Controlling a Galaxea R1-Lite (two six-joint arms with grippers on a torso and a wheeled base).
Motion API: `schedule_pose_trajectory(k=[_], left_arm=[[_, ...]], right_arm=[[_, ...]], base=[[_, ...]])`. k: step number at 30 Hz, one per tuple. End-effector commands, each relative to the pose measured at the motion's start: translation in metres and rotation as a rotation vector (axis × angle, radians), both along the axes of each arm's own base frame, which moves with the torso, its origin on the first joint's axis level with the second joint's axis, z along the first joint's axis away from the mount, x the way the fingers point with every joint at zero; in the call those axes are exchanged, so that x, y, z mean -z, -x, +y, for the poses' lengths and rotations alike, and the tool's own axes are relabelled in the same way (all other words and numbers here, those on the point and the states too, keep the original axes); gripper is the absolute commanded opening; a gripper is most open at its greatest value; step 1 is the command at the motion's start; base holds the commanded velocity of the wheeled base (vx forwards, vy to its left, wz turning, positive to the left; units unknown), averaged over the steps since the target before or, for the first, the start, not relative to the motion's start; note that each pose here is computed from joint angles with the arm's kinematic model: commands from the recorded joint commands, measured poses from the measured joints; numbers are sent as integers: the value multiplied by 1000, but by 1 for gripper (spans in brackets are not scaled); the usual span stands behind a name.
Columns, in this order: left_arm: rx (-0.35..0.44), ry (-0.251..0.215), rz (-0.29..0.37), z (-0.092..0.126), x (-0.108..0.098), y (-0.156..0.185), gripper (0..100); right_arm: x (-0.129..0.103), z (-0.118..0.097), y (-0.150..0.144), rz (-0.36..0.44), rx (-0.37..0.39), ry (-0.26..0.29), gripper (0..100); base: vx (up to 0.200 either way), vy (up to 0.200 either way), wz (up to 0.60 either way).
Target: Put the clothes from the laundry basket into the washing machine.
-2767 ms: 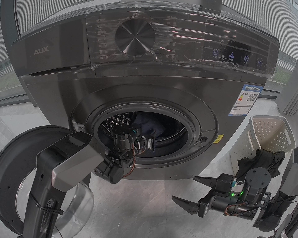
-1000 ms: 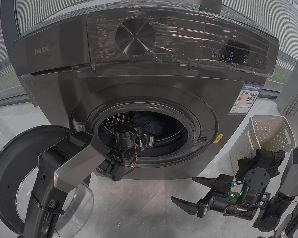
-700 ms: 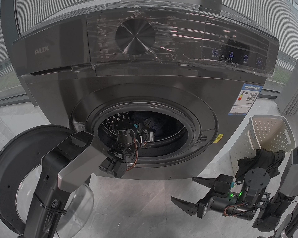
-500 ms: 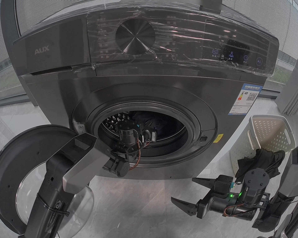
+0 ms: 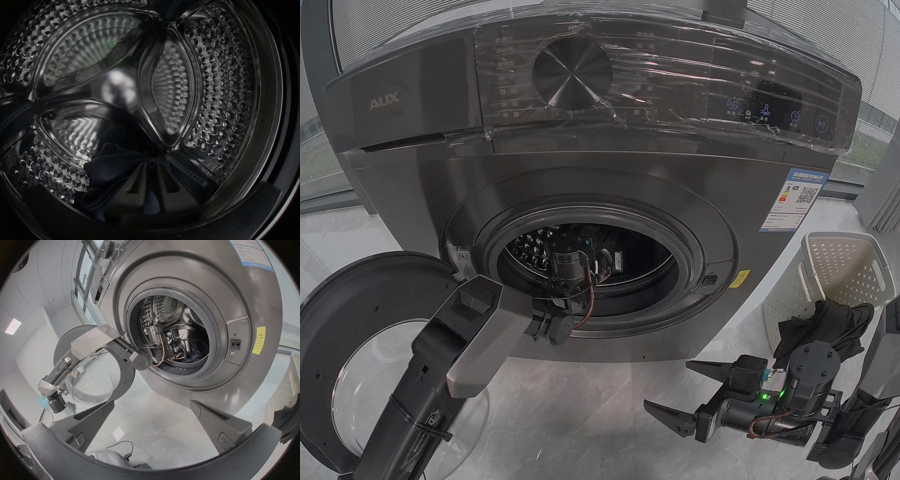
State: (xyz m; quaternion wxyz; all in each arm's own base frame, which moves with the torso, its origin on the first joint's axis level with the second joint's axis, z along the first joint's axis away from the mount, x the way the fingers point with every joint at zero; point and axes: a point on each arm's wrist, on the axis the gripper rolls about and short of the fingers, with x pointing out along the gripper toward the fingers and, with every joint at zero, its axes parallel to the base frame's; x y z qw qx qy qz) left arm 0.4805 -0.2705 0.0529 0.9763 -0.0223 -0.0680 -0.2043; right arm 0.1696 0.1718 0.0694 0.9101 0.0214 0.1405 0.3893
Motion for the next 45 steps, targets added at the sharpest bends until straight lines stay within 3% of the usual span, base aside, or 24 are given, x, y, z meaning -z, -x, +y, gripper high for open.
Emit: schedule_pose_trajectory(k=[1,12,16,20,25,30,34,37,40,45], left_arm=[[2,-4,12,-2,10,-1,100],[16,-90,161,10,24,23,100],[14,-74,139,11,19,23,100],[22,-61,109,12,-5,32,100],[118,-106,173,13,-13,71,100],[166,-102,166,12,-13,106,100],[195,-91,150,16,-27,133,100],[205,-84,164,17,-32,145,100],[248,-63,198,21,-48,180,100],[253,-75,229,37,-59,215,100]], right_arm=[[0,0,0,1,-1,0,100],[0,0,0,1,-1,0,100],[1,1,0,2,-4,1,100],[1,1,1,3,-4,2,100],[1,1,1,2,-4,1,100],[0,0,0,-1,-1,-1,100],[-1,-1,0,-4,2,-4,100],[-2,-1,0,-5,4,-5,100],[-4,-3,0,-12,13,-9,100],[-10,-4,-1,-32,23,-28,100]], base=[[0,0,0],[0,0,0],[0,0,0],[0,0,0],[0,0,0],[0,0,0],[0,0,0],[0,0,0],[0,0,0],[0,0,0]])
